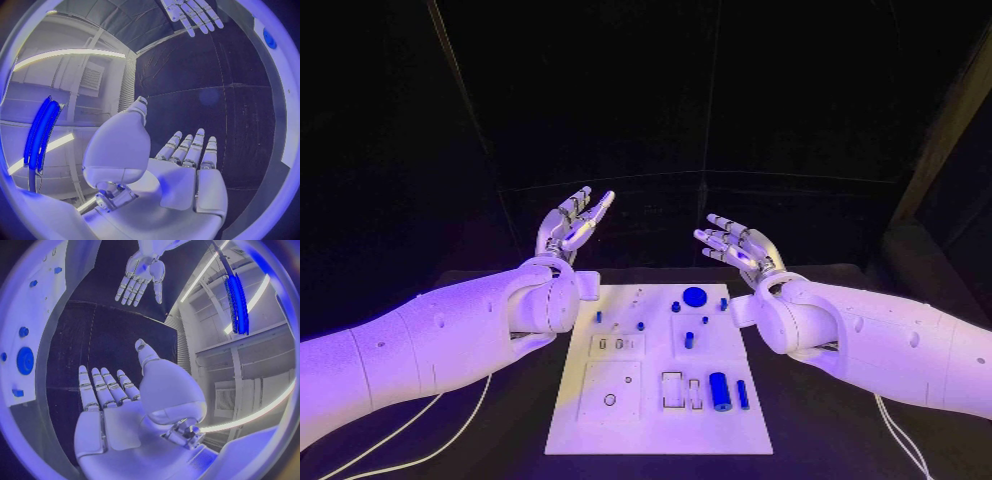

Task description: Assemble the parts on the task board

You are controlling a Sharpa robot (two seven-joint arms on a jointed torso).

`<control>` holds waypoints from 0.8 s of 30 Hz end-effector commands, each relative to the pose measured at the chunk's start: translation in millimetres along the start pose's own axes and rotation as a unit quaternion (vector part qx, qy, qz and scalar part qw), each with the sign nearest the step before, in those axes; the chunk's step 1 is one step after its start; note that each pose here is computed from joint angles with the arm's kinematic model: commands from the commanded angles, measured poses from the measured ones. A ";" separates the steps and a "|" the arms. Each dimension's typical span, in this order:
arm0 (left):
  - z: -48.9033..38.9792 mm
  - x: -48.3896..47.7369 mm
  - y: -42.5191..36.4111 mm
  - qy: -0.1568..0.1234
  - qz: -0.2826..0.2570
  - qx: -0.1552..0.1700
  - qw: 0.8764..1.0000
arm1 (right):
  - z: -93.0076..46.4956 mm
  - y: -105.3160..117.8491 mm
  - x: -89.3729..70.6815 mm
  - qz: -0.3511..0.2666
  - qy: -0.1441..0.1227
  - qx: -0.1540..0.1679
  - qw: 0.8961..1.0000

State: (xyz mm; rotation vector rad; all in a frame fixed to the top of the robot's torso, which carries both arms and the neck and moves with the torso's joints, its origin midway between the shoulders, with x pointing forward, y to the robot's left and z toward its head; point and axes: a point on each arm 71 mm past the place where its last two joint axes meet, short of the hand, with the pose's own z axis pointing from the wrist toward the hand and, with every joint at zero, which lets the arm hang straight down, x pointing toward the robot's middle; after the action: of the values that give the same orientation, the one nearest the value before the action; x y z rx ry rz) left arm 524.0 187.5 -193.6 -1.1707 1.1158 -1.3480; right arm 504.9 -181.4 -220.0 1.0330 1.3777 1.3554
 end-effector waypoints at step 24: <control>-28.3 -27.3 -19.2 0.079 -0.033 0.017 0.996 | 19.5 47.4 -20.2 -0.398 0.124 -0.121 0.901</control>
State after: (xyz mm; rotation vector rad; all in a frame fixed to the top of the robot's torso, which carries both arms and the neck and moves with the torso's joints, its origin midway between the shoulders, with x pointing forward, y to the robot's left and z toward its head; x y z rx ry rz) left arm 497.3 221.2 -183.3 -1.1411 1.1516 -1.4826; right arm 527.6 -199.4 -171.0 0.2170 1.4814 1.0814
